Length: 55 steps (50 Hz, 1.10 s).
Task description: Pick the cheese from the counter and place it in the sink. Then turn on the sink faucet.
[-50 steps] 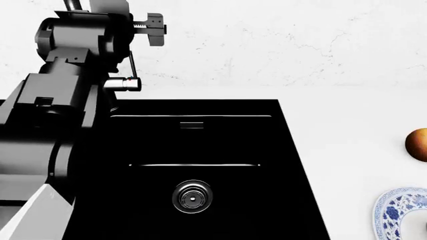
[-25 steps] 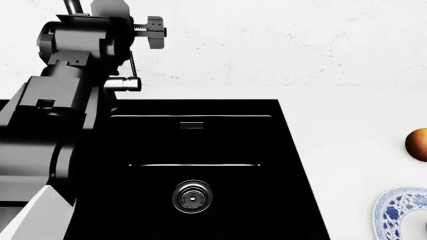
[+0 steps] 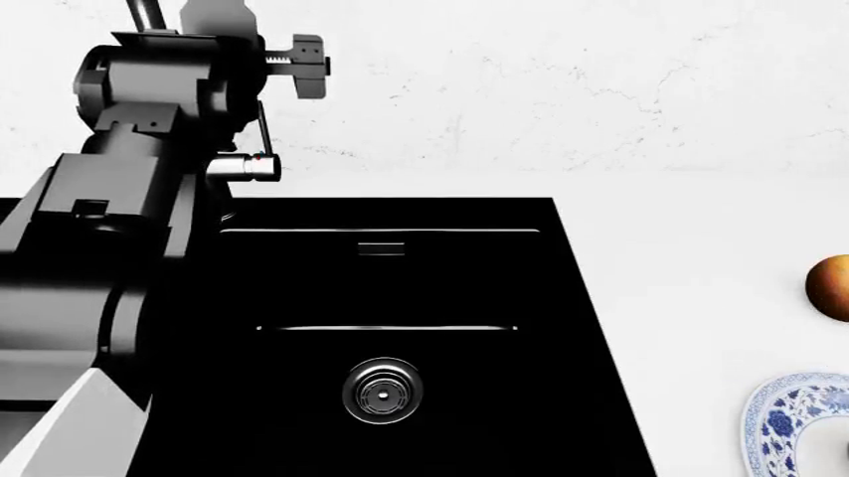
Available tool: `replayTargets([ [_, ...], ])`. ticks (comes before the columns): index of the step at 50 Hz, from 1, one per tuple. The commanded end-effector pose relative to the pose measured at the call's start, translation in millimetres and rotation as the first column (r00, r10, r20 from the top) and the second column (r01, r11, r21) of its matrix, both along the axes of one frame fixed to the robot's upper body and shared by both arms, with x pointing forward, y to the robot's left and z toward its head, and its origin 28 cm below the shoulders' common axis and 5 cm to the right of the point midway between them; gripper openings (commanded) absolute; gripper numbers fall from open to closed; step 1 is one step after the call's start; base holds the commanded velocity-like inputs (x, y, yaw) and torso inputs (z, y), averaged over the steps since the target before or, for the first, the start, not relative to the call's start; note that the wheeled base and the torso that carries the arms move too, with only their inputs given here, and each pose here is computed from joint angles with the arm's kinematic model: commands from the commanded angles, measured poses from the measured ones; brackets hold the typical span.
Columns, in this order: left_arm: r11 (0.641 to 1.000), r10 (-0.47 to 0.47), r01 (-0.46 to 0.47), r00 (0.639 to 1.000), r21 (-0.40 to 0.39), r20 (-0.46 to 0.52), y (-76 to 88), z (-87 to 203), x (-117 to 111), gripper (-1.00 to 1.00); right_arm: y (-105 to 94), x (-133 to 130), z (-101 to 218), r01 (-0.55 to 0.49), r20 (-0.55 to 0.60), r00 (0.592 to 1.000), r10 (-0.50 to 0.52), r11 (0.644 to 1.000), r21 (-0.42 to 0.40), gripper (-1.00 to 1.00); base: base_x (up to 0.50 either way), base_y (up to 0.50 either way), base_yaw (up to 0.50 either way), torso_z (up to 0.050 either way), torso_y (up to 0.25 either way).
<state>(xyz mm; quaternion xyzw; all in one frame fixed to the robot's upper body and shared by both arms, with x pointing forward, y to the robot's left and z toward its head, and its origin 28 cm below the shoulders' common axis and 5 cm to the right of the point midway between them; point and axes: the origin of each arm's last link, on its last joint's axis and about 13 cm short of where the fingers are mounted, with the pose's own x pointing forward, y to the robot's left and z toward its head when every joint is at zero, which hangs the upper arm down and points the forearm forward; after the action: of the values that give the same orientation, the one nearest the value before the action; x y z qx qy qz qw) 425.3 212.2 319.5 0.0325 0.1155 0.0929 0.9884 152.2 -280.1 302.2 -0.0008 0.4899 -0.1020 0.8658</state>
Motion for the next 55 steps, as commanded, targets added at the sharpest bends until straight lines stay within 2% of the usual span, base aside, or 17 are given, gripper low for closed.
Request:
replayTargets([
  [1,1.0,0.001,-0.001,1.0,-0.003,-0.002,0.2,-0.9,0.1,1.0,-4.2,-0.9,-8.5,0.031,-0.041,0.999,-0.032,0.999,-0.008,1.0,0.0,0.0,0.0,0.0,0.0],
  [16,1.0,-0.005,0.005,1.0,-0.005,-0.006,-1.0,-3.5,0.4,1.0,-5.0,1.0,-18.1,0.019,-0.058,0.998,-0.02,1.0,-0.01,1.0,0.0,0.0,0.0,0.0,0.0],
  [17,1.0,-0.005,0.005,1.0,-0.006,-0.006,-0.9,-3.5,0.4,1.0,-5.2,0.8,-18.2,0.019,-0.054,0.998,-0.02,1.0,-0.016,-1.0,0.0,0.0,0.0,0.0,0.0],
  [30,1.0,-0.003,0.003,1.0,-0.01,-0.007,0.3,-3.2,0.3,1.0,-3.2,-0.1,-8.0,-0.032,-0.009,0.999,0.031,0.998,-0.049,-1.0,0.0,0.0,0.0,0.0,0.0],
  [36,1.0,0.0,0.0,1.0,-0.008,-0.005,0.1,-1.5,0.0,1.0,10.3,-12.2,28.7,-0.113,0.079,0.99,0.12,0.99,-0.081,-1.0,0.0,0.0,0.0,0.0,0.0],
  [43,1.0,-0.004,0.004,1.0,-0.01,-0.01,-1.0,-4.0,0.3,1.0,29.4,-27.6,76.2,-0.165,0.177,0.965,0.195,0.971,-0.174,-1.0,0.0,0.0,0.0,0.0,0.0],
  [47,1.0,0.0,0.0,1.0,-0.013,-0.009,0.0,-3.0,0.2,1.0,37.2,-23.9,87.7,-0.196,0.208,0.949,0.237,0.96,-0.2,-1.0,0.0,0.0,0.0,0.0,0.0],
  [51,1.0,0.0,-0.001,1.0,-0.014,-0.006,0.3,-1.5,0.0,1.0,52.3,-13.6,99.8,-0.272,0.233,0.919,0.32,0.938,-0.213,-1.0,0.0,0.0,0.0,0.0,0.0],
  [54,1.0,0.0,-0.001,1.0,-0.014,-0.006,0.3,-1.5,0.0,1.0,52.2,-13.4,99.7,-0.272,0.233,0.919,0.32,0.938,-0.213,-1.0,0.0,0.0,0.0,0.0,0.0],
  [55,1.0,-0.005,0.004,1.0,-0.011,-0.006,-1.0,-1.7,0.0,1.0,71.7,19.4,101.0,-0.377,0.221,0.881,0.418,0.903,-0.205,-1.0,0.0,0.0,0.0,0.0,0.0],
])
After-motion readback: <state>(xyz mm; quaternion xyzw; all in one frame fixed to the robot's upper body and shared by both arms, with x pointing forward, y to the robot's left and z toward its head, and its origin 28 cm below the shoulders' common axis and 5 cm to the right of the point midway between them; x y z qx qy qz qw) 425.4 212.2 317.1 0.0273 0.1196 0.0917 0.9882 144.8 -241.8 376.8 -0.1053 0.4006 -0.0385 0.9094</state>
